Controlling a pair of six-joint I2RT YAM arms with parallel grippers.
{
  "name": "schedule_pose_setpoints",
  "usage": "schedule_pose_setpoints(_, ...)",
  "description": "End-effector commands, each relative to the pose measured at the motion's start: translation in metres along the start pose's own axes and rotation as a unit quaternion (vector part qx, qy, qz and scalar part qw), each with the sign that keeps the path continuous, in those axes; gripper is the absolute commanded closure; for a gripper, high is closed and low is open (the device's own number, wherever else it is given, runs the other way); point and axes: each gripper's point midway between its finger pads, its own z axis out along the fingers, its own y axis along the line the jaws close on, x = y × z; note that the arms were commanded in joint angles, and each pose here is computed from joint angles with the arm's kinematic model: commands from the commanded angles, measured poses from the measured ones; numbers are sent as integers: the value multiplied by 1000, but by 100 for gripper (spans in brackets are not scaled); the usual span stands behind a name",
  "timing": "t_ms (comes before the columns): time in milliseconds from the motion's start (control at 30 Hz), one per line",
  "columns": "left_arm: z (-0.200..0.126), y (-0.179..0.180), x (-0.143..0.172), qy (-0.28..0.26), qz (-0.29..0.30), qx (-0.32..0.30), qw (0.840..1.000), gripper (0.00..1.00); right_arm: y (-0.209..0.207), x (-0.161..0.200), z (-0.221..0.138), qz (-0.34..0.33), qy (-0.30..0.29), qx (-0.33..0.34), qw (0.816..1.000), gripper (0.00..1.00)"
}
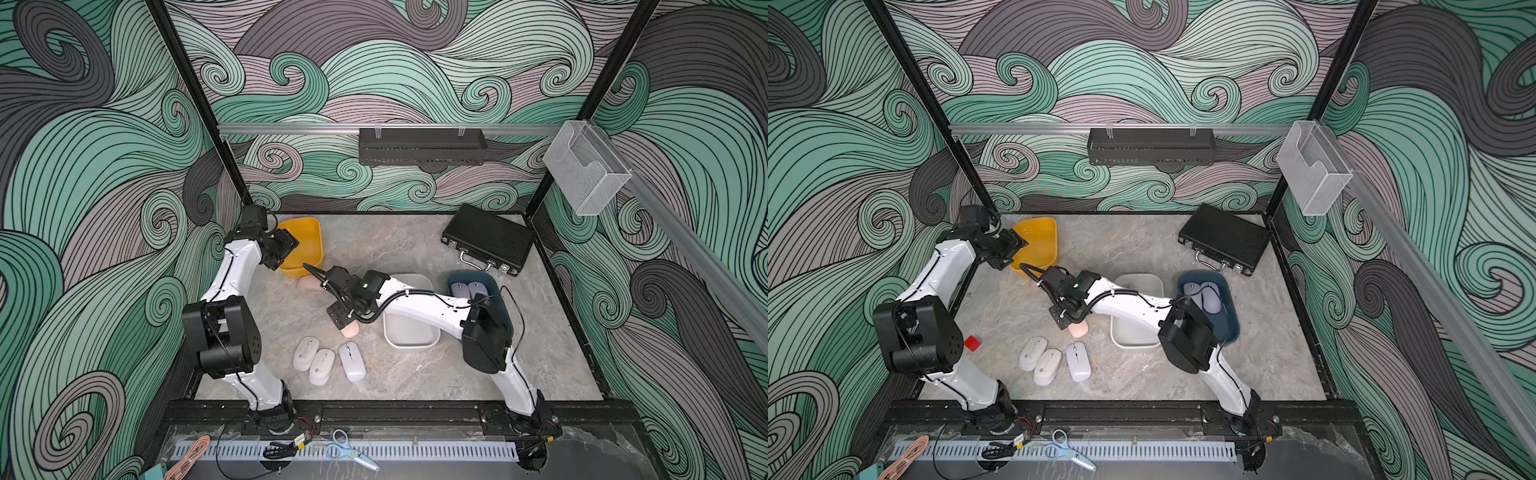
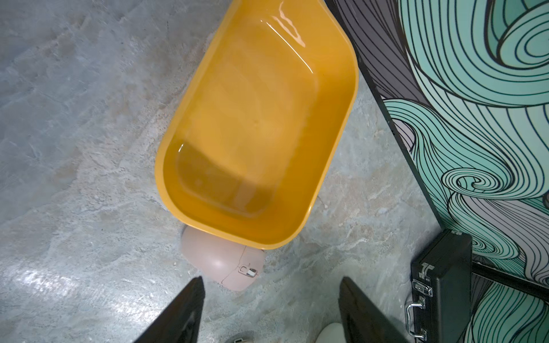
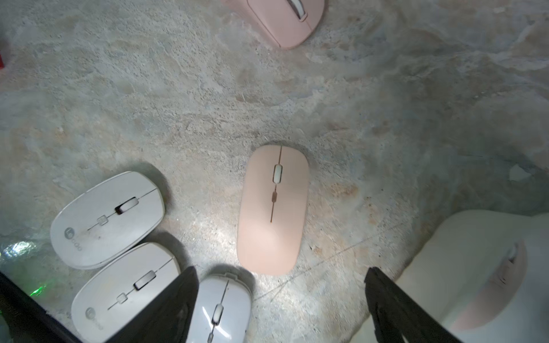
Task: Place the mice by color into the storage box
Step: Pick up the mouse from the center of the board.
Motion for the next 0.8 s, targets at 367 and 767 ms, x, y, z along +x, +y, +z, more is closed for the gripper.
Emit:
schedule_pose_setpoints(367, -10, -10, -5, 0, -8, 26, 1000, 27, 2, 20, 59, -3, 70, 18, 997, 16)
schedule_pose_setpoints(767, -10, -19, -2, 8, -12, 51, 999, 28, 0, 23, 74, 5, 75, 28, 997, 38)
